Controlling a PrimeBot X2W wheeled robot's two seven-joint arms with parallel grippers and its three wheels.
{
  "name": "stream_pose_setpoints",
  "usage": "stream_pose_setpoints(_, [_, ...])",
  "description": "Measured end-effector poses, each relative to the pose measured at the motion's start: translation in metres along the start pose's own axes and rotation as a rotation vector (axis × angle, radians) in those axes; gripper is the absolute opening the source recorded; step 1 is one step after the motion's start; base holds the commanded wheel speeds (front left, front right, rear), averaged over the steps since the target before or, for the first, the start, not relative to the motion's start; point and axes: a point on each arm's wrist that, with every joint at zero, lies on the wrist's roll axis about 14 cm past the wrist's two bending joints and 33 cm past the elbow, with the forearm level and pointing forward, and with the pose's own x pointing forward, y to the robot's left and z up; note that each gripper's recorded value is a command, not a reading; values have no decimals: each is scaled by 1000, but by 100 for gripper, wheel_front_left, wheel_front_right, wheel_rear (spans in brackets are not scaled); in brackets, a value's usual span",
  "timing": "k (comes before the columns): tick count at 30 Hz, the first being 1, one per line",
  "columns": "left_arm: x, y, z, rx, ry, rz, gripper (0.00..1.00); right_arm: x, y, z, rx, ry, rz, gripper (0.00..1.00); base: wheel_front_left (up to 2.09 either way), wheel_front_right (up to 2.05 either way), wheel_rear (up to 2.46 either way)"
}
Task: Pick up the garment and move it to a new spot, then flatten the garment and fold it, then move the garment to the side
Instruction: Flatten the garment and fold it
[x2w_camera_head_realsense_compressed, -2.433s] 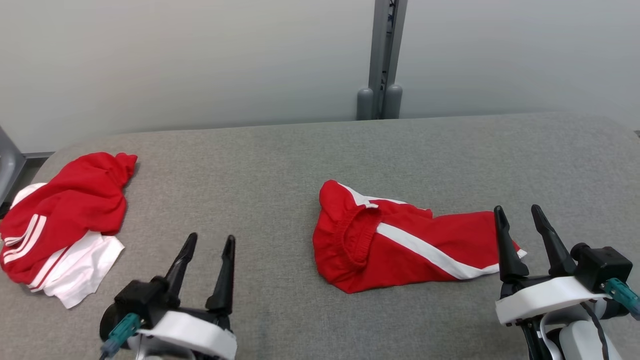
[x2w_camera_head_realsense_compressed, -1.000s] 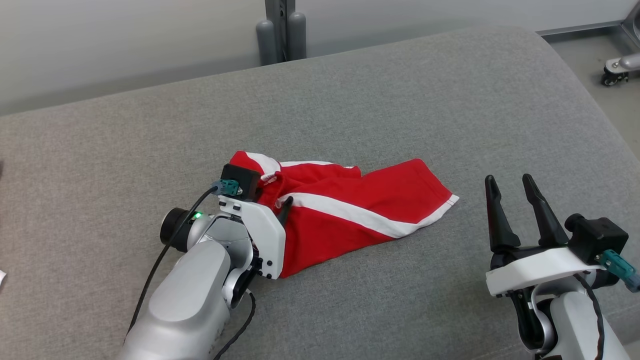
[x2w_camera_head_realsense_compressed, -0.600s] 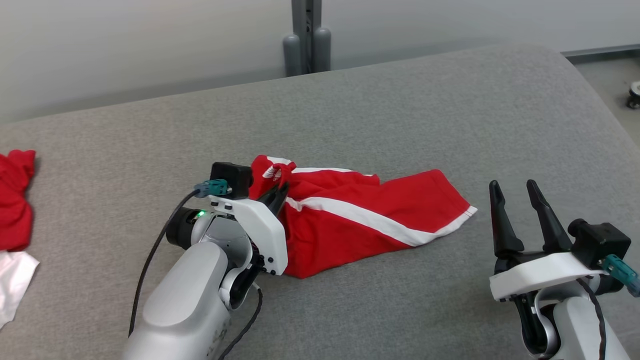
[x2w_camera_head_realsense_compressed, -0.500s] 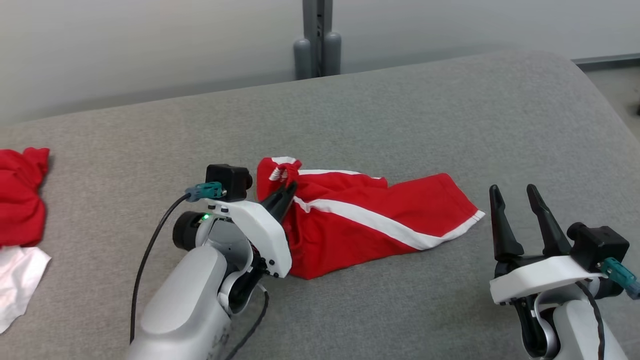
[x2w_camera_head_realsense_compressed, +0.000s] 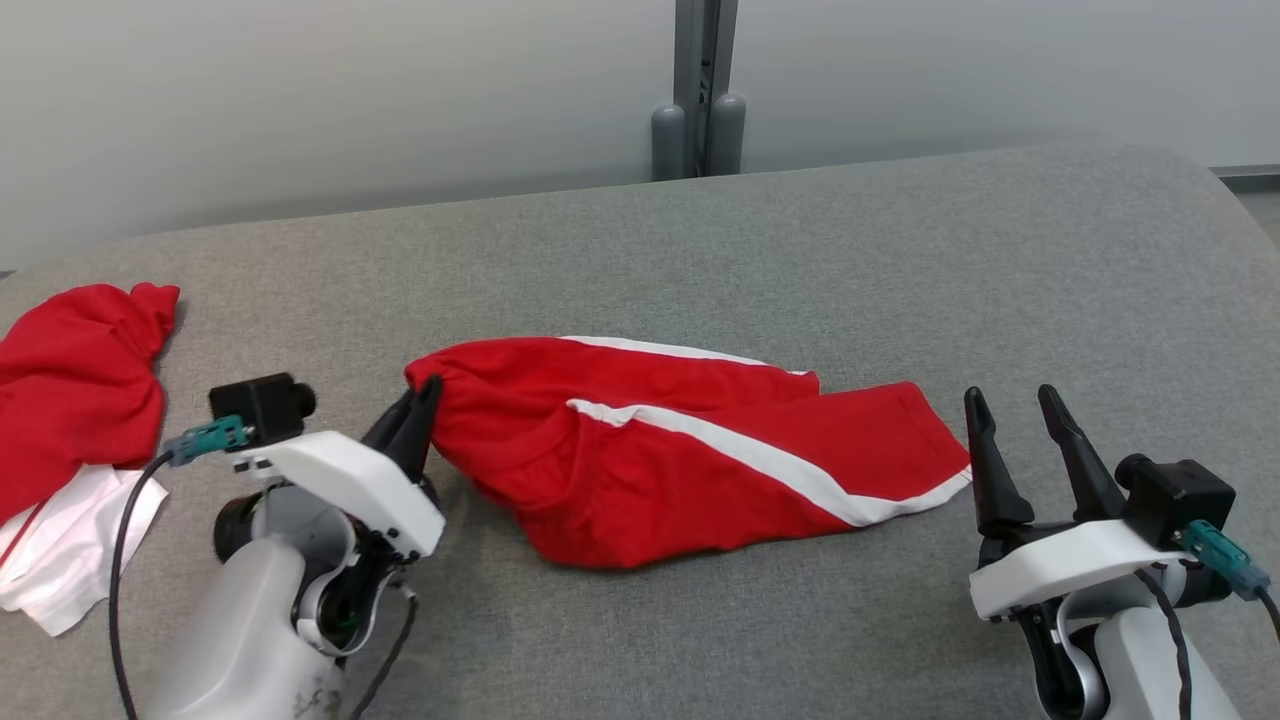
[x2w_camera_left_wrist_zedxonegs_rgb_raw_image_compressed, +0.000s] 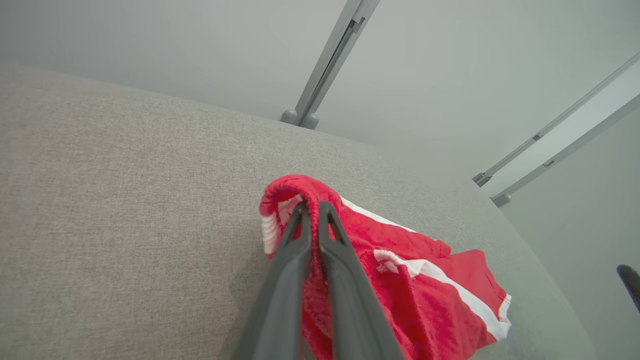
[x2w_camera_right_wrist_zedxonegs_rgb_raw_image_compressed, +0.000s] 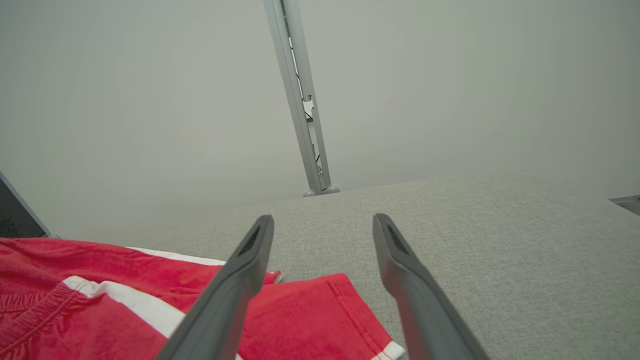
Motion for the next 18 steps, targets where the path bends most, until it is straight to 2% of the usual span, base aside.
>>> stream_pose_setpoints(5, [-5,43,-17,24,39,141,100,-1,-4,-5,-2,14,-11,100,0,0,0])
stream_pose_setpoints(7, [-4,49,-16,44,26,158,100,-1,-5,-6,-3,18,-13,100,0,0,0])
stream_pose_setpoints(12, [-2,40,-2,114,-42,130,100,-1,-5,-5,-3,17,-13,100,0,0,0])
stream_pose_setpoints(16, [0,19,10,147,-99,73,100,0,-3,-3,-2,12,-6,100,0,0,0])
stream_pose_setpoints(18, [1,4,6,149,-79,31,100,1,0,-3,-2,10,0,100,0,0,0])
